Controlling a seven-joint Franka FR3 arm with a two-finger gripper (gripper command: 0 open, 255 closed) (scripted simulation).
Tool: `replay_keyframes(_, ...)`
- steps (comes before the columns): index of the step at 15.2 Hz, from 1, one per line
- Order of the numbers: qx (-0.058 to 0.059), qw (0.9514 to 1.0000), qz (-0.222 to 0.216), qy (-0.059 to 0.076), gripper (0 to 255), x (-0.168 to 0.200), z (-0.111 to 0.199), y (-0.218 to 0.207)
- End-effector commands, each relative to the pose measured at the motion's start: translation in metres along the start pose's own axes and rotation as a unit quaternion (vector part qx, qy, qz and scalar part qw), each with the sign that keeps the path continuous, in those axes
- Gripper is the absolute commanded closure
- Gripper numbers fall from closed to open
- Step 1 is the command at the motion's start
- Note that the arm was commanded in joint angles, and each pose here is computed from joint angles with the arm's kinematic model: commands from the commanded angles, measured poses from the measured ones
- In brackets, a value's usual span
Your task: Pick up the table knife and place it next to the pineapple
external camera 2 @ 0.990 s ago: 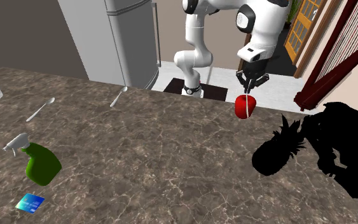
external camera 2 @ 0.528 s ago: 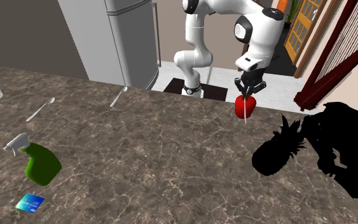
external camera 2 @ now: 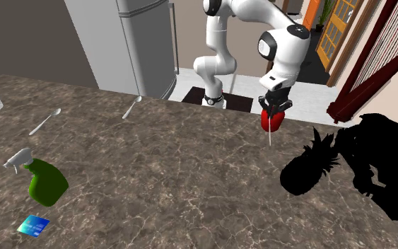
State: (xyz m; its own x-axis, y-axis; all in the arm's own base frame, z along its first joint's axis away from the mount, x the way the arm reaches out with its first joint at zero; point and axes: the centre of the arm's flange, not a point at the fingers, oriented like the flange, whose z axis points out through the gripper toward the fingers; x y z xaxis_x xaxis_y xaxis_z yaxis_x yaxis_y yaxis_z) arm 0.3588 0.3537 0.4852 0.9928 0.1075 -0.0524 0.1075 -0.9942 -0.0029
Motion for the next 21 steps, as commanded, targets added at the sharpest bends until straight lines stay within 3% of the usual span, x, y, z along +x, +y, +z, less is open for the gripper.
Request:
replay_keyframes(1,0.0,1.0,0.0,0.0,255,0.001,0.01,0.0)
replay_keyframes(21,0.0,1.0,0.0,0.0,255,0.007,0.115,0.001)
